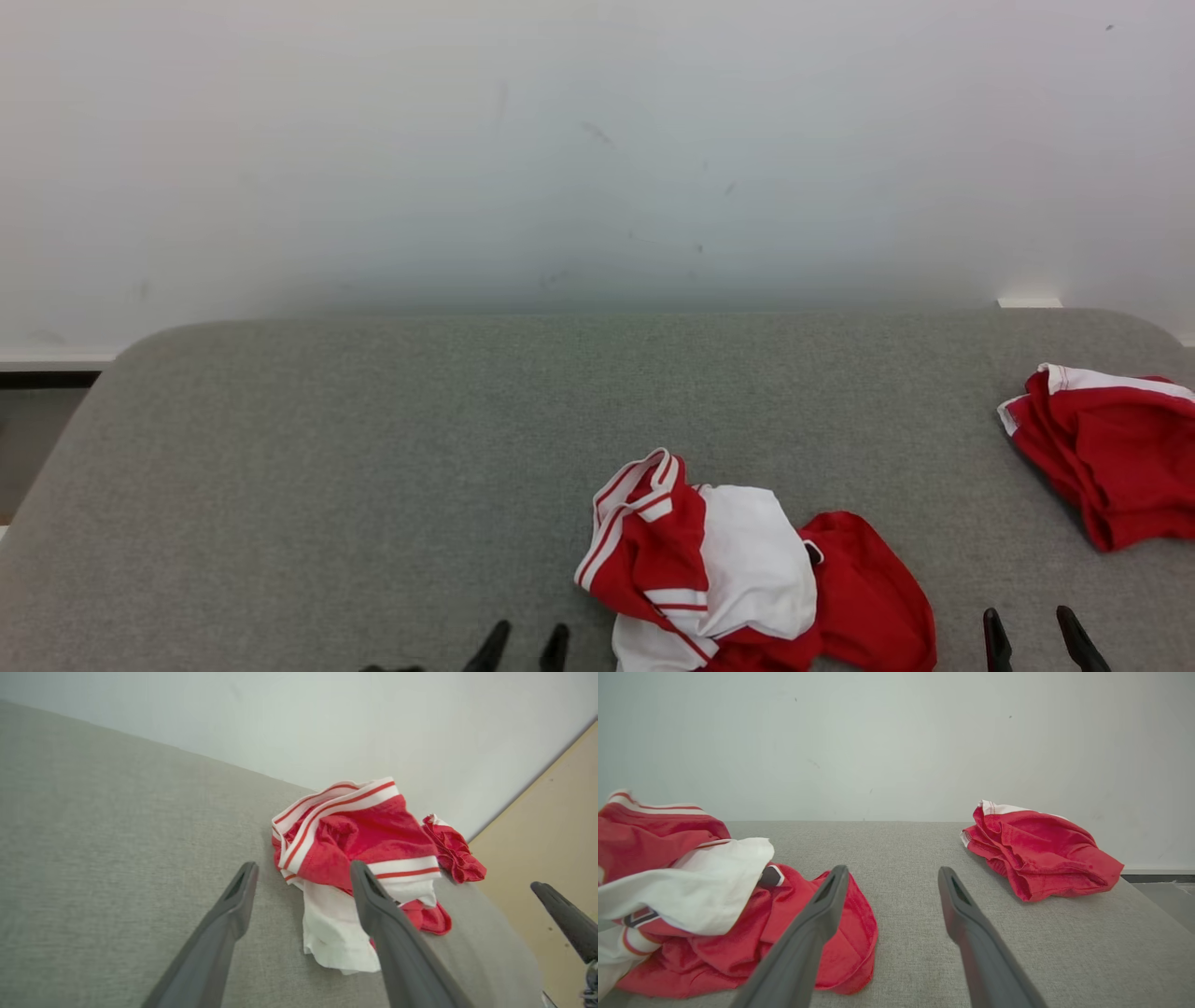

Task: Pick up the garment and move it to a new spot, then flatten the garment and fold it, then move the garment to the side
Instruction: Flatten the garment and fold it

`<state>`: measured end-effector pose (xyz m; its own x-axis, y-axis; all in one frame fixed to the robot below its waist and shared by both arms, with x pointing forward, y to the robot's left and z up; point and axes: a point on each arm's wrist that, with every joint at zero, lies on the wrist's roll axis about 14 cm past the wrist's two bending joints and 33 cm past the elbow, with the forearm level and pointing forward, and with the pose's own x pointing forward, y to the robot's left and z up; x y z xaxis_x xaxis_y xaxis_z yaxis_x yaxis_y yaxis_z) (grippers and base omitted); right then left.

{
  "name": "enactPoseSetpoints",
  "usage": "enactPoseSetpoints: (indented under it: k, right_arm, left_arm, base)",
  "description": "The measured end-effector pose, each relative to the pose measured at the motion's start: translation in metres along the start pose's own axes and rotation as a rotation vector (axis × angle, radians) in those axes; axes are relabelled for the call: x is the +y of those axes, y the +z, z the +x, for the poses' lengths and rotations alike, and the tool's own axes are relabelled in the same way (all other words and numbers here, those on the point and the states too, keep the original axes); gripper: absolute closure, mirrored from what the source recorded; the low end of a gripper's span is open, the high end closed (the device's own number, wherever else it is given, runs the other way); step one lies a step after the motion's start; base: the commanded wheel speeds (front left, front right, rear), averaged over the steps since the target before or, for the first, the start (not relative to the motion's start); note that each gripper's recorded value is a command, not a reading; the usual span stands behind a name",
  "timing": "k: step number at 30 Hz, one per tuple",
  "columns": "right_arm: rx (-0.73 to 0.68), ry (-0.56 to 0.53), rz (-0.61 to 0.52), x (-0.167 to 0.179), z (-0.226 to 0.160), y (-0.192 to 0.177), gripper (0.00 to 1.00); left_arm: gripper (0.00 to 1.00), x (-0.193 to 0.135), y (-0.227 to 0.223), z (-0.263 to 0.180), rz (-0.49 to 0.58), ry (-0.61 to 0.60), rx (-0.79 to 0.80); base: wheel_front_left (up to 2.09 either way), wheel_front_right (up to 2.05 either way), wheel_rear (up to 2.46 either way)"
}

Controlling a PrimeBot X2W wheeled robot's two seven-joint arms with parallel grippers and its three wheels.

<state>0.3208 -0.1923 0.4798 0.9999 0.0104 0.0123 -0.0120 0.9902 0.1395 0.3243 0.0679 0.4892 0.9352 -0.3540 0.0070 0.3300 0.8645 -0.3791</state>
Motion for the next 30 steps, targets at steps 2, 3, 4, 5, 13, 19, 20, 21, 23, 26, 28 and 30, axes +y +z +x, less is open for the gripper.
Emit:
enactPoseSetpoints:
  k: [2,3,4,5,13,19,20,21,23,26,28,30]
  right_arm:
    - [-0.001,-0.004,0.001,-0.001,-0.001,0.000,0.00]
    - [0.001,-0.008,0.001,-0.002,-0.002,0.000,0.00]
    - [0.001,-0.013,0.001,-0.003,-0.002,0.000,0.00]
    - [0.002,-0.018,0.002,-0.005,-0.003,-0.001,0.00]
    - [0.008,-0.074,0.004,-0.020,-0.011,-0.003,0.00]
    - [0.010,-0.117,-0.001,-0.033,-0.018,-0.003,0.00]
    - [0.010,-0.125,-0.001,-0.035,-0.019,-0.003,0.00]
    - [0.011,-0.131,-0.002,-0.036,-0.020,-0.003,0.00]
    - [0.013,-0.139,-0.005,-0.039,-0.022,-0.004,0.00]
    - [0.016,-0.146,-0.007,-0.041,-0.024,-0.004,0.00]
    - [0.018,-0.149,-0.006,-0.041,-0.024,-0.005,0.00]
    - [0.018,-0.147,-0.006,-0.041,-0.024,-0.005,0.00]
  left_arm:
    - [0.00,-0.013,-0.008,0.007,-0.099,-0.033,0.055]
    - [0.00,-0.017,-0.015,0.009,-0.125,-0.045,0.099]
    - [0.00,-0.019,-0.026,0.010,-0.135,-0.052,0.159]
    - [0.00,-0.020,-0.037,0.010,-0.155,-0.052,0.218]
    - [0.00,-0.031,-0.072,0.024,-0.309,-0.059,0.432]
    - [0.00,-0.044,-0.096,0.027,-0.420,-0.072,0.552]
    - [0.00,-0.045,-0.097,0.029,-0.434,-0.074,0.555]
    - [0.00,-0.046,-0.098,0.031,-0.440,-0.074,0.558]
    - [0.00,-0.045,-0.098,0.036,-0.440,-0.069,0.545]
    - [0.76,-0.040,-0.096,0.046,-0.459,-0.045,0.509]
    - [1.00,-0.037,-0.097,0.049,-0.444,-0.034,0.498]
    - [1.00,-0.036,-0.099,0.050,-0.430,-0.033,0.495]
  base:
    - [0.00,0.00,0.00]
    - [0.00,0.00,0.00]
    - [0.00,0.00,0.00]
    - [0.00,0.00,0.00]
    - [0.00,0.00,0.00]
    - [0.00,0.00,0.00]
    - [0.00,0.00,0.00]
    - [0.00,0.00,0.00]
    - [0.00,0.00,0.00]
    - [0.00,0.00,0.00]
    - [0.00,0.00,0.00]
    - [0.00,0.00,0.00]
